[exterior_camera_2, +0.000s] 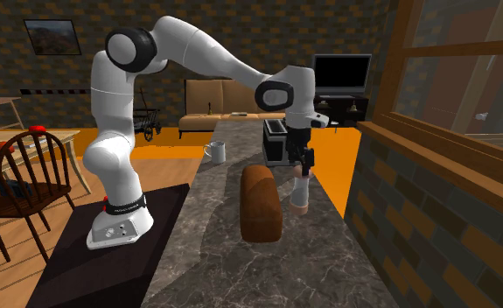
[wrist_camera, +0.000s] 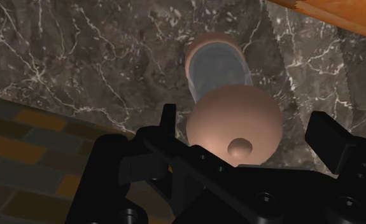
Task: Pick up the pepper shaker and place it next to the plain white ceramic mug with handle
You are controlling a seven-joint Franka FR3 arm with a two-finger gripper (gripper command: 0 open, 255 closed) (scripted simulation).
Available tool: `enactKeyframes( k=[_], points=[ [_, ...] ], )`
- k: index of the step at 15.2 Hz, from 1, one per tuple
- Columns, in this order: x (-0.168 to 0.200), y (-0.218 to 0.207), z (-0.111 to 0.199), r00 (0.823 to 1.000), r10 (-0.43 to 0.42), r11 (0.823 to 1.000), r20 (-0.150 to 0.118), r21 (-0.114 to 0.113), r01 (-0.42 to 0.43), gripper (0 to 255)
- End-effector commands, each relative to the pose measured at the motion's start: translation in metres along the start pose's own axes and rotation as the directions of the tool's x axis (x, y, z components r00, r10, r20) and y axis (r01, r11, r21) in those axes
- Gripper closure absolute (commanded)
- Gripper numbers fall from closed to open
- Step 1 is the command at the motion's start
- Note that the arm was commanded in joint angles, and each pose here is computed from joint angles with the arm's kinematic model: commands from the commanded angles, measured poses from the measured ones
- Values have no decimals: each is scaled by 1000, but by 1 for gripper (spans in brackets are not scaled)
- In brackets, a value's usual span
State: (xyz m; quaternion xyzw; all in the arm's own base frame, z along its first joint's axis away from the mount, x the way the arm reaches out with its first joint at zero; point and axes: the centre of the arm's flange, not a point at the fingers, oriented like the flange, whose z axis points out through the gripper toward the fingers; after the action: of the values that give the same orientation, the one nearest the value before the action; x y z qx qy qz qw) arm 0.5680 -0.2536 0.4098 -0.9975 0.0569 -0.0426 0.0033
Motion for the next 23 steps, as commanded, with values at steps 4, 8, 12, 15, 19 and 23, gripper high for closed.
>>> enactKeyframes(
  k=[4, 8, 12, 15, 19, 23],
  points=[
    [0, 1, 15, 1000, 0, 1000, 0, 0, 0, 0],
    [0, 1, 15, 1000, 0, 1000, 0, 0, 0, 0],
    [-1, 1, 15, 1000, 0, 1000, 0, 0, 0, 255],
    [-1, 1, 15, 1000, 0, 1000, 0, 0, 0, 255],
    [0, 1, 15, 1000, 0, 1000, 0, 0, 0, 255],
    [1, 0, -6, 1000, 0, 1000, 0, 0, 0, 255]
  ],
)
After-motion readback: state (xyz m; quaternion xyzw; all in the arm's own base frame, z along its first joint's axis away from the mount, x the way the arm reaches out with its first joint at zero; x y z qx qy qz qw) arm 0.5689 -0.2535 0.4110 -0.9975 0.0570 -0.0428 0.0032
